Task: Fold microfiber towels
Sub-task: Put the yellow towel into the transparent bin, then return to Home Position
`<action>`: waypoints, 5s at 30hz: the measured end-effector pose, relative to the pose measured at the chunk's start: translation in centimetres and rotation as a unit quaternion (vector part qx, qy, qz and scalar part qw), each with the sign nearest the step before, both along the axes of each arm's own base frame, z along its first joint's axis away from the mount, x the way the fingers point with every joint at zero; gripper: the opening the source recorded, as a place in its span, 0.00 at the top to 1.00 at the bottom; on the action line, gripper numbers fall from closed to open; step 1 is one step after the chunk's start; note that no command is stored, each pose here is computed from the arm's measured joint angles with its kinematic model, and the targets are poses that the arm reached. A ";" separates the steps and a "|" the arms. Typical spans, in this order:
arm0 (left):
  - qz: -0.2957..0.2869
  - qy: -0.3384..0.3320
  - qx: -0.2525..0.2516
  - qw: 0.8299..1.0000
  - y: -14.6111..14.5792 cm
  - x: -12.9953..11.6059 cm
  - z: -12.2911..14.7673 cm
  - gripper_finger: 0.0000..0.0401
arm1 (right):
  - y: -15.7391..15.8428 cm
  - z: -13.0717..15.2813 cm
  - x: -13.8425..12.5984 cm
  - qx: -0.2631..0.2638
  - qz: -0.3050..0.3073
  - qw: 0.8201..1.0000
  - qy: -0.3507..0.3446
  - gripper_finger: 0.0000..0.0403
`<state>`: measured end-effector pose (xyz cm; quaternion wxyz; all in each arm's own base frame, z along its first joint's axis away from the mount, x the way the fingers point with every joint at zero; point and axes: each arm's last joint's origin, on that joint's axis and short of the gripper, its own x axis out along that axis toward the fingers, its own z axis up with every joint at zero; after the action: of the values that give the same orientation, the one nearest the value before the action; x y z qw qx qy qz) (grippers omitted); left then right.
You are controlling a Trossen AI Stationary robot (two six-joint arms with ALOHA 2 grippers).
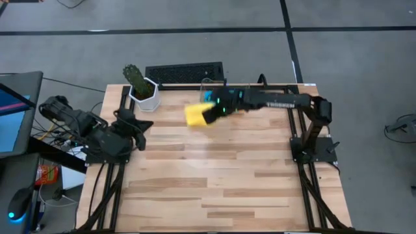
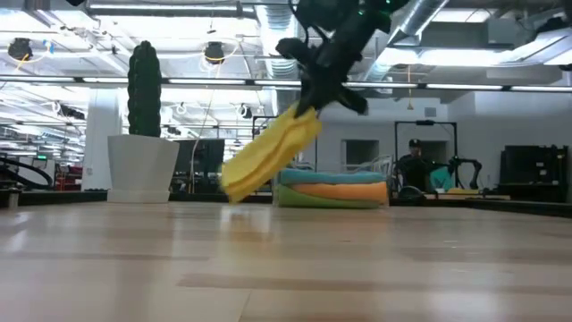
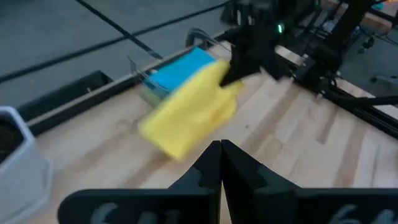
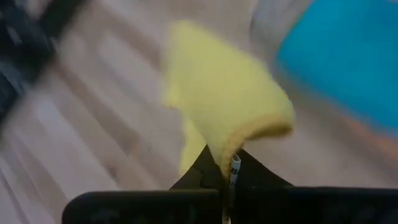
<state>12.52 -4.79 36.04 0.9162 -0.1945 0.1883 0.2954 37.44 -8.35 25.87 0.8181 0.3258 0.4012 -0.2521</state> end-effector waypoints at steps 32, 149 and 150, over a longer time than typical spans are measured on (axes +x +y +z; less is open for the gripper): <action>0.067 -0.046 0.037 0.996 1.9 -2.7 0.7 1.00 | -13.3 0.3 -8.3 0.034 -0.035 0.993 0.111 0.95; -0.374 -0.103 -0.153 0.909 1.5 -4.9 -19.2 1.00 | 5.9 -10.6 -26.3 -0.208 0.018 0.917 -0.341 0.44; -0.374 -0.103 -0.153 0.909 1.5 -4.9 -19.2 1.00 | 5.9 -10.6 -26.3 -0.208 0.018 0.917 -0.341 0.44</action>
<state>7.66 -3.30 16.82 0.9330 -0.2765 0.1945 -0.1232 11.13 -2.46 15.23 0.9589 0.2072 0.0423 -0.1893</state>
